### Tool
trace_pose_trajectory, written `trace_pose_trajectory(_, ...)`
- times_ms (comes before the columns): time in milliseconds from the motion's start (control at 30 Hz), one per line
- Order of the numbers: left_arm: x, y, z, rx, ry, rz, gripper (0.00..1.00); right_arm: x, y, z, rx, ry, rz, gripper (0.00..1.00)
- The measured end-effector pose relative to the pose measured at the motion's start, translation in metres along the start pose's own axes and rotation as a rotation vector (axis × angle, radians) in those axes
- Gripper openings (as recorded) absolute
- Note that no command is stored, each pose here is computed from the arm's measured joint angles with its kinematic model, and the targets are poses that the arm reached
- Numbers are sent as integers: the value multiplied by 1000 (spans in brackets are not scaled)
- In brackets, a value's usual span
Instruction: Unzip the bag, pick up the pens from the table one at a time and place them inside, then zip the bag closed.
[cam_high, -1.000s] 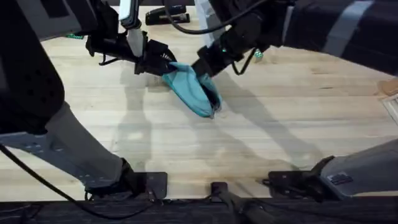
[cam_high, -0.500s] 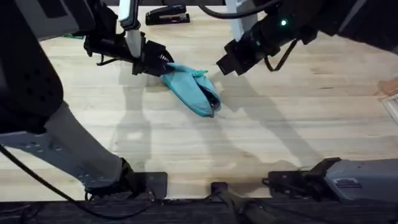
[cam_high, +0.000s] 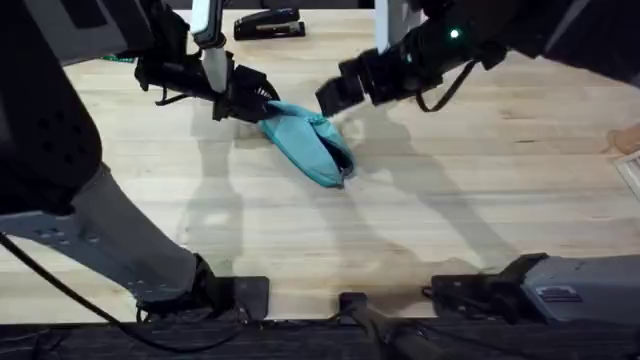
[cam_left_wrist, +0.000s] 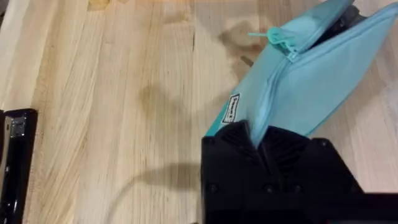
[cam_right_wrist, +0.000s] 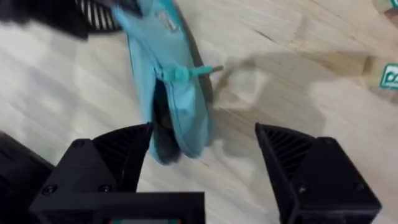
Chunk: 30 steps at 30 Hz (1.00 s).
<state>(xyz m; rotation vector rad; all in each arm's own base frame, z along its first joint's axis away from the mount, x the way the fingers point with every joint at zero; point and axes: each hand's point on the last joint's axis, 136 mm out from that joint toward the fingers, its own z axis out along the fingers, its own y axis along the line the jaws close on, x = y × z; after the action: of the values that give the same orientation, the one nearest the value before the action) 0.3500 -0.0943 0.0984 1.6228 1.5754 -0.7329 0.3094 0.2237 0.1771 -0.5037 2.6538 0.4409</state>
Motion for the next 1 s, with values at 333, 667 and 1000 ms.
trace_pose_trajectory(333,0,0,0,0,2,1,42,-19,4,-1,-36,-70,493,998)
trace_pose_trajectory(667,0,0,0,0,2,1,42,-25,6,-1,-52,-92,578,998)
trace_pose_trajectory(1000,0,0,0,-1,2,2,42,-25,6,-1,-52,-92,577,998)
